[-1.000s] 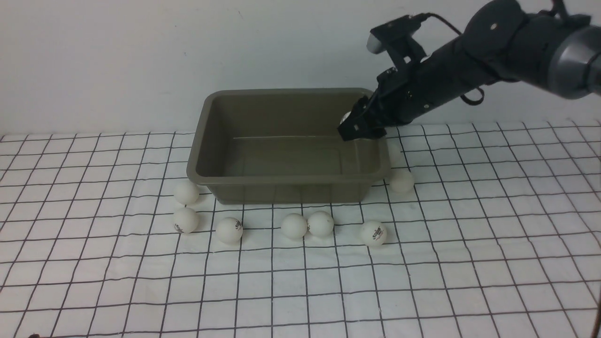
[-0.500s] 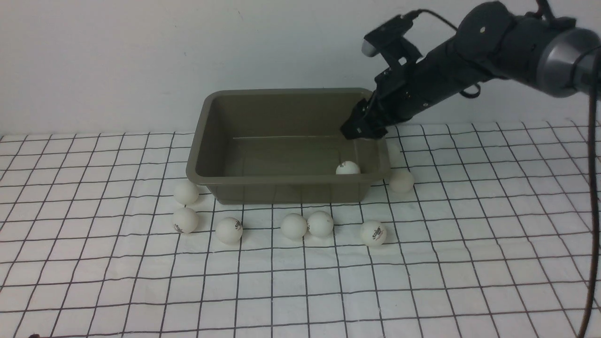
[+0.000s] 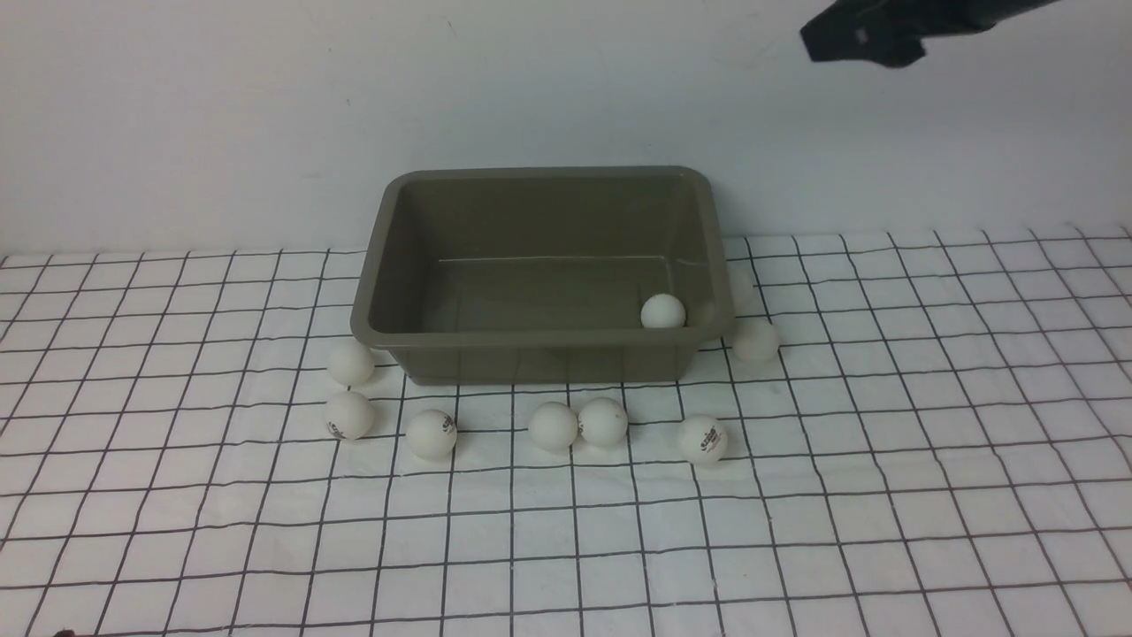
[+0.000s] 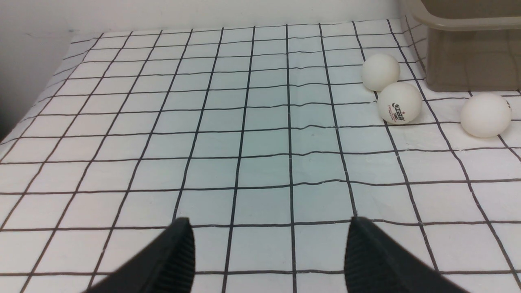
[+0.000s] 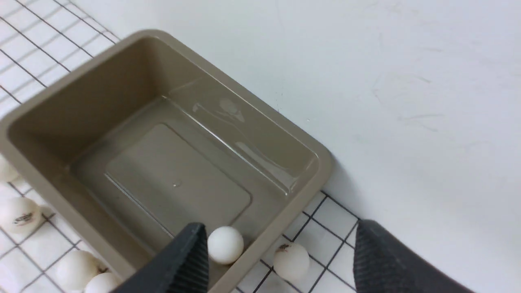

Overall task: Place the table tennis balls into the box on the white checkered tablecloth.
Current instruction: 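Reach for and grasp a ping pong ball on the table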

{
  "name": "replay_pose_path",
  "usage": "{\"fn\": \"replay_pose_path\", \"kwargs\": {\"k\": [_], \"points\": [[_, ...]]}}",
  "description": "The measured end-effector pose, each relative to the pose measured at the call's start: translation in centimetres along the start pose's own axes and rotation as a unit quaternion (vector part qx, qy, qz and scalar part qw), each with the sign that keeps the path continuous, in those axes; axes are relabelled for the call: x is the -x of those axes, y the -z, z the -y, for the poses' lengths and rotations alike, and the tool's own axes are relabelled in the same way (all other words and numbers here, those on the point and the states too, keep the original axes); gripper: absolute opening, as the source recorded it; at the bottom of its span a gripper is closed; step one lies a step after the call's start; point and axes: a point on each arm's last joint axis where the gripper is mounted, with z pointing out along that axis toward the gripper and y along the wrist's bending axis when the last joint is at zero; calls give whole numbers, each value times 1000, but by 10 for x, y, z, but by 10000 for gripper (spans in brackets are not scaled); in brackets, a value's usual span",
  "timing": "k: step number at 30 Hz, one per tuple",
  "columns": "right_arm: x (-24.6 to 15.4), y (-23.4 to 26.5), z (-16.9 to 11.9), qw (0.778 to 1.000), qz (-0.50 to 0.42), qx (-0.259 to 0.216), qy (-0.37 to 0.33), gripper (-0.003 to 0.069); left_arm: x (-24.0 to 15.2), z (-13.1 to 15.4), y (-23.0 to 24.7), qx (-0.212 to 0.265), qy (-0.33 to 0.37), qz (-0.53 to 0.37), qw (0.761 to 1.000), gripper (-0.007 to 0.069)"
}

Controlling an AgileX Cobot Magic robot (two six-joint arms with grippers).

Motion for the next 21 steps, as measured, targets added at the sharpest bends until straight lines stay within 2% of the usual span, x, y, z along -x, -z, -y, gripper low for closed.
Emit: {"fn": "replay_pose_path", "kwargs": {"k": [7,14,17,21], "points": [[9,58,-12,999,1,6,-34,380,0,0,0,0,0,0,1000,447],[8,95,-30,996,-32,18,-85,370,0,0,0,0,0,0,1000,447],[0,96,-33,990,-50,11,-128,370,0,0,0,0,0,0,1000,447],[-45,63,-38,975,-130,43,-174,370,0,0,0,0,0,0,1000,447]]}}
